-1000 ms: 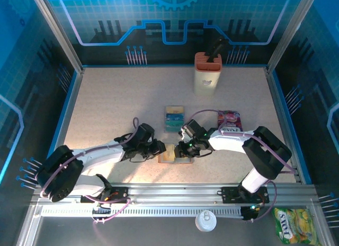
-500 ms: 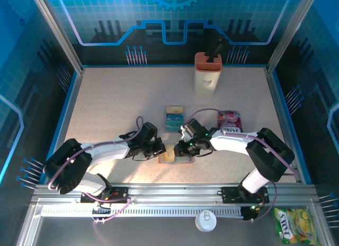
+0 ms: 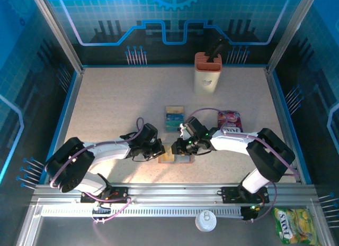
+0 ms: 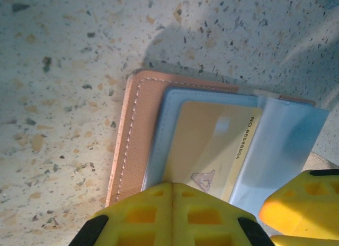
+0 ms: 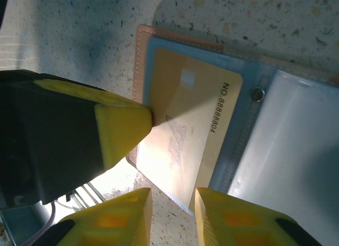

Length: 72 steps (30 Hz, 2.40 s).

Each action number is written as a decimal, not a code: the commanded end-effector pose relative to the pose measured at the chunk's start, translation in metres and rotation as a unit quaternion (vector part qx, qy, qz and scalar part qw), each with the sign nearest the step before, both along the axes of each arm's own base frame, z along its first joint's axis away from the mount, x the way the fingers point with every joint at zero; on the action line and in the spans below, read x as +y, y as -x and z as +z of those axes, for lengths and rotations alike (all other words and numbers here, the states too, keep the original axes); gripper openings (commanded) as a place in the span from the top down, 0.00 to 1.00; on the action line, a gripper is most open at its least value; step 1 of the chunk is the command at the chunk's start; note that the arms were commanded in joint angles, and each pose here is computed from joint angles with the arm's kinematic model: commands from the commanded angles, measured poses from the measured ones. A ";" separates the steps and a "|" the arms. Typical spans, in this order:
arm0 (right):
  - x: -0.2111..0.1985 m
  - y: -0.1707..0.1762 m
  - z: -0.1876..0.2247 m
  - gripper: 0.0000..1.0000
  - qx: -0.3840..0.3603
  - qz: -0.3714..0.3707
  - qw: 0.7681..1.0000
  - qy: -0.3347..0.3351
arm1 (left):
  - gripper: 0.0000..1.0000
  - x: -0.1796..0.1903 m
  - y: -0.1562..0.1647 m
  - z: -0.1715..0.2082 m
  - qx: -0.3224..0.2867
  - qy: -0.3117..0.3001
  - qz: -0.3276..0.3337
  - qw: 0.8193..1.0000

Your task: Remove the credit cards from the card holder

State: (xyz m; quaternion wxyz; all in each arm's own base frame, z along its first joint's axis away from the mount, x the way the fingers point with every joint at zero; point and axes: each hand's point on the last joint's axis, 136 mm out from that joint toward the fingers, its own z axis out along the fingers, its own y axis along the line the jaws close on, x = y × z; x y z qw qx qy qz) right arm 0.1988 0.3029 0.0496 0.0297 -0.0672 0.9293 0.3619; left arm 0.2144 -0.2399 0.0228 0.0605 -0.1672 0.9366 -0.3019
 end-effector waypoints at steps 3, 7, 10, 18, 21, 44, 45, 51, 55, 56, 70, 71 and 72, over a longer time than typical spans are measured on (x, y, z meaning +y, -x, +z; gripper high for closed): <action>0.000 -0.004 -0.005 0.72 0.023 -0.019 0.999 -0.026 | 0.95 0.013 0.010 -0.018 0.017 -0.032 -0.007 0.999; 0.001 -0.005 -0.007 0.73 0.033 -0.026 0.998 -0.042 | 0.95 0.015 0.011 -0.019 0.017 -0.034 -0.006 0.999; 0.002 -0.004 -0.009 0.73 0.039 -0.026 0.998 -0.045 | 0.95 0.016 0.012 -0.017 0.015 -0.032 -0.005 0.999; 0.006 -0.002 -0.018 0.75 0.055 -0.020 0.997 -0.046 | 0.95 0.017 0.012 -0.017 0.014 -0.033 -0.003 0.999; 0.006 -0.001 -0.021 0.76 0.058 -0.020 0.997 -0.040 | 0.95 0.017 0.013 -0.017 0.014 -0.032 -0.003 0.999; -0.017 -0.002 -0.022 0.77 0.038 -0.021 0.997 0.060 | 0.87 0.016 0.011 -0.012 0.007 -0.028 -0.002 1.000; -0.016 -0.003 -0.019 0.77 0.034 -0.020 0.998 0.057 | 0.86 0.015 0.010 -0.009 0.003 -0.023 -0.003 1.000; -0.011 -0.005 -0.009 0.77 0.026 -0.019 0.999 0.041 | 0.87 0.013 0.004 0.006 -0.021 -0.010 -0.001 1.000; -0.007 -0.006 -0.005 0.77 0.025 -0.018 0.999 0.031 | 0.92 0.011 0.006 0.000 -0.009 -0.014 -0.006 1.000; -0.007 -0.007 -0.004 0.77 0.024 -0.019 0.999 0.030 | 0.93 0.011 0.007 -0.002 -0.004 -0.015 -0.007 1.000; 0.000 -0.009 -0.001 0.76 0.026 -0.013 0.999 0.021 | 1.00 0.015 0.006 -0.001 -0.008 -0.028 -0.003 1.000; 0.001 -0.009 0.000 0.76 0.025 -0.013 0.999 0.020 | 1.00 0.015 0.005 0.001 -0.012 -0.027 -0.002 1.000; 0.001 -0.009 0.000 0.75 0.025 -0.013 0.999 0.019 | 0.99 0.016 0.005 0.002 -0.013 -0.028 -0.002 1.000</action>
